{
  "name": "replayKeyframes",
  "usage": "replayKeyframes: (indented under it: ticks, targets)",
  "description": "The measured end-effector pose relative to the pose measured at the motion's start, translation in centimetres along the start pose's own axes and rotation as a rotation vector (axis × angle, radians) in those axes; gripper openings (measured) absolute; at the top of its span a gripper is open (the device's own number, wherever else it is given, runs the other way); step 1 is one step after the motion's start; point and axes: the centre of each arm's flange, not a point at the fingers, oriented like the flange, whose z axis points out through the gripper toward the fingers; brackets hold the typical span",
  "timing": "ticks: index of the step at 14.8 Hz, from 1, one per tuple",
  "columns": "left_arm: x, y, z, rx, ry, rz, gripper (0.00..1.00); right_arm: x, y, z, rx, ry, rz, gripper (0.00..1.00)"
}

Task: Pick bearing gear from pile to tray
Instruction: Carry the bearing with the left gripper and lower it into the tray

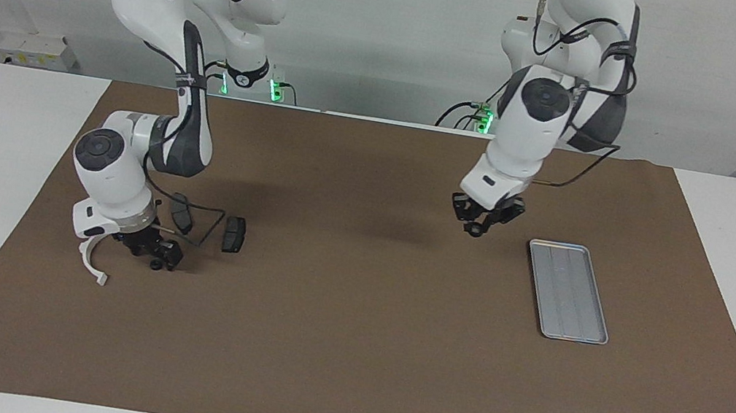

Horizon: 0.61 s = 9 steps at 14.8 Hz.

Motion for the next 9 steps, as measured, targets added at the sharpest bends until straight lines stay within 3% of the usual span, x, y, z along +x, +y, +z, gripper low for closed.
replayKeyframes:
  ticks: [5, 9]
  targets:
    - [1.0, -16.0, -0.7, -0.010, -0.028, 0.151, 0.34, 0.2, 0.0, -0.3, 0.002, 0.007, 0.000, 0.76]
    - [0.1, -18.8, 2.5, -0.014, -0.022, 0.192, 0.34, 0.4, -0.2, -0.1, 0.008, 0.021, 0.004, 0.60]
